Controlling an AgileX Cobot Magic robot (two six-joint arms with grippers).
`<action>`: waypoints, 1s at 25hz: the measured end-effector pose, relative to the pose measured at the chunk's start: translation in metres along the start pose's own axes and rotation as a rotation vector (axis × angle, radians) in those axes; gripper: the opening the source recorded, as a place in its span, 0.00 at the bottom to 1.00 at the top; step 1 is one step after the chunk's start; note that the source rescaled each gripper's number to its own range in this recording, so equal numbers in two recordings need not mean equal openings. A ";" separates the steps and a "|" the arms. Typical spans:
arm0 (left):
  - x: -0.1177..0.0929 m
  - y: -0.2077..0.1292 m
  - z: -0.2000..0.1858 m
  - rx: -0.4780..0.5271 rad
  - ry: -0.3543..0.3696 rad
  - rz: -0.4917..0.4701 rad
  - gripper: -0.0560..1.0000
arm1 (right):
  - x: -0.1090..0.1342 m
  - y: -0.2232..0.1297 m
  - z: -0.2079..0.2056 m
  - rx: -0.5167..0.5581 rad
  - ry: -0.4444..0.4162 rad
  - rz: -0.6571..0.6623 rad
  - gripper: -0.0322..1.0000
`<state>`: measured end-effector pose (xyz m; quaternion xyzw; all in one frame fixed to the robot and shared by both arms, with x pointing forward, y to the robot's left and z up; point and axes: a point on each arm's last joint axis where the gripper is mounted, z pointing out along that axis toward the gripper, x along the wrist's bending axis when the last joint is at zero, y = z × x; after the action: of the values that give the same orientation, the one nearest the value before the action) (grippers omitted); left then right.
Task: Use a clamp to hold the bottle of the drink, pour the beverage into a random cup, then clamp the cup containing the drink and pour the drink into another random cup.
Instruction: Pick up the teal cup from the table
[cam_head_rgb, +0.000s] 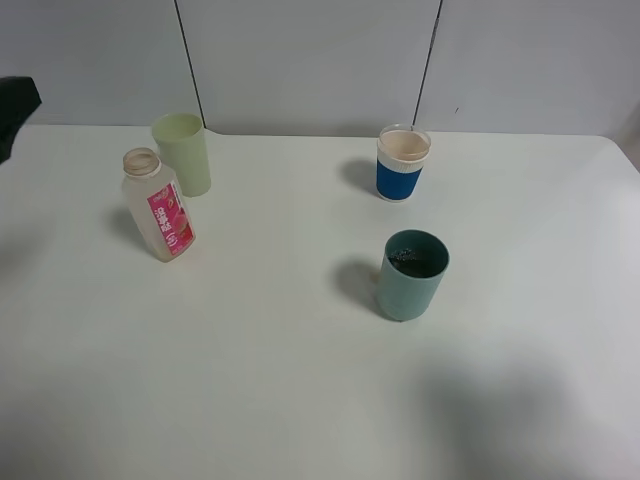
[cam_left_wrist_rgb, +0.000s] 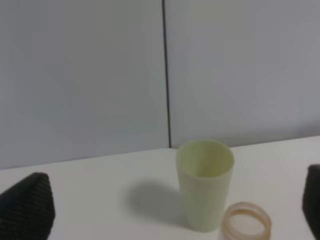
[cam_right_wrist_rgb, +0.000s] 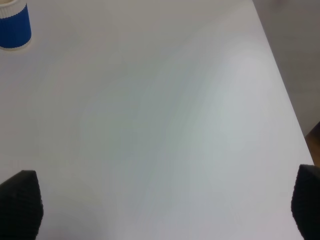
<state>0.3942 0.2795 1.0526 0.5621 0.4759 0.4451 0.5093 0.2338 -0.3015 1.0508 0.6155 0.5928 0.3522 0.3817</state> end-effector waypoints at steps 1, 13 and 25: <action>0.001 0.011 -0.003 0.008 0.005 0.013 1.00 | 0.000 0.000 0.000 0.000 0.000 0.000 1.00; 0.010 0.085 -0.057 0.190 0.100 0.057 1.00 | 0.000 0.000 0.000 0.000 0.000 0.000 1.00; 0.014 0.079 -0.118 0.177 0.157 0.069 1.00 | 0.000 0.000 0.000 0.000 0.000 0.000 1.00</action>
<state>0.2868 0.3083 1.1415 0.5843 0.5323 0.4613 0.4031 0.2338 -0.3015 1.0508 0.6155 0.5928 0.3522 0.3817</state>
